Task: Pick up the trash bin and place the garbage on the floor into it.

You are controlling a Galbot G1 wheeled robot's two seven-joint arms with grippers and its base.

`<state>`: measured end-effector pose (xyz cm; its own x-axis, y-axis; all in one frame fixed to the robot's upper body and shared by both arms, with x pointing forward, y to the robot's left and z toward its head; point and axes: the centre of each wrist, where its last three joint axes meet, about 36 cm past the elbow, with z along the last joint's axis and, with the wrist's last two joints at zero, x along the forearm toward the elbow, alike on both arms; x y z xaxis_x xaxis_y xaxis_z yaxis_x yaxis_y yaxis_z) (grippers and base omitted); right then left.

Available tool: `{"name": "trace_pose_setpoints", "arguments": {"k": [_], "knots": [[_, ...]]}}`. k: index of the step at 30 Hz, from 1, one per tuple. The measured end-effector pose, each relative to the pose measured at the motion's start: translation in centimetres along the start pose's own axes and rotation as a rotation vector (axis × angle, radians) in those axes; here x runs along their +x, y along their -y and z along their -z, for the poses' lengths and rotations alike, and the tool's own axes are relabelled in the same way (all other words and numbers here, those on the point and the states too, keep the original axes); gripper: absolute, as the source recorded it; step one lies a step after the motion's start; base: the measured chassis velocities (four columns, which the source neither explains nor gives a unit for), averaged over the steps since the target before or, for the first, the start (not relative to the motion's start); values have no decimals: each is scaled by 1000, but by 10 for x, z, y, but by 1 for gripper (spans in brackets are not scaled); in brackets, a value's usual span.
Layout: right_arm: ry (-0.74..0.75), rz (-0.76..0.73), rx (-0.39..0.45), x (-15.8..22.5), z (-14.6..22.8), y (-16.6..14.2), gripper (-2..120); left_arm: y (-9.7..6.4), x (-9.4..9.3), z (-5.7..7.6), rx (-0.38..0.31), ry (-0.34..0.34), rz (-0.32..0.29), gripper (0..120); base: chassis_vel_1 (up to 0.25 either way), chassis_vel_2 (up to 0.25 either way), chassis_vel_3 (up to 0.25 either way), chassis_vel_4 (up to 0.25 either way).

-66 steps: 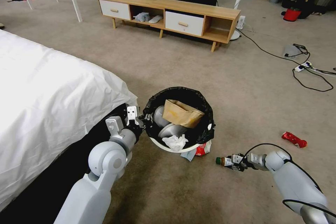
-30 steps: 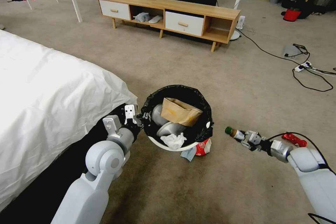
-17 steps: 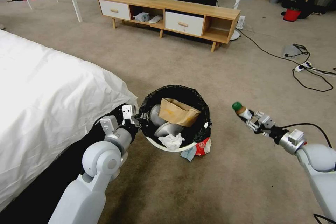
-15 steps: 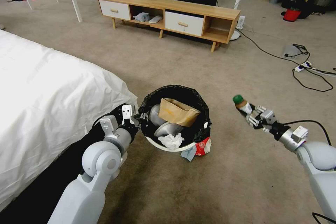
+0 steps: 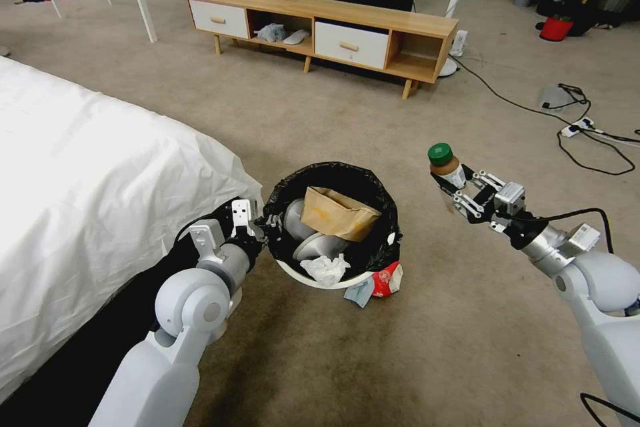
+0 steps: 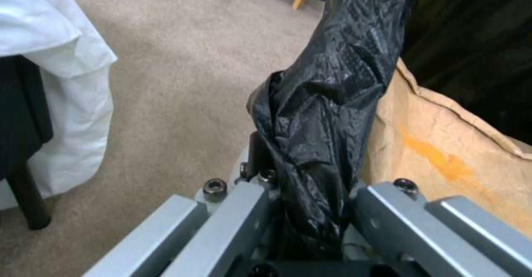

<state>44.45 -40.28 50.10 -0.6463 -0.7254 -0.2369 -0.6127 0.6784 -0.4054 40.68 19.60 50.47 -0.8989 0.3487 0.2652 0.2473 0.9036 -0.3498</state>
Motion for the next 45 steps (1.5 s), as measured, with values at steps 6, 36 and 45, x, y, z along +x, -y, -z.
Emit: {"name": "trace_pose_setpoints", "arguments": {"k": [6,36,45], "knots": [[42,95,7,-11,22,-5,30,6,-9,-5,-11,-20,-14,2,0,0,0,0],[48,197,-11,-28,22,-3,30,37,-71,7,-30,-109,-120,2,0,0,0,0],[39,194,-13,-24,19,-3,30,53,-88,5,-33,-121,-151,2,0,0,0,0]]}}
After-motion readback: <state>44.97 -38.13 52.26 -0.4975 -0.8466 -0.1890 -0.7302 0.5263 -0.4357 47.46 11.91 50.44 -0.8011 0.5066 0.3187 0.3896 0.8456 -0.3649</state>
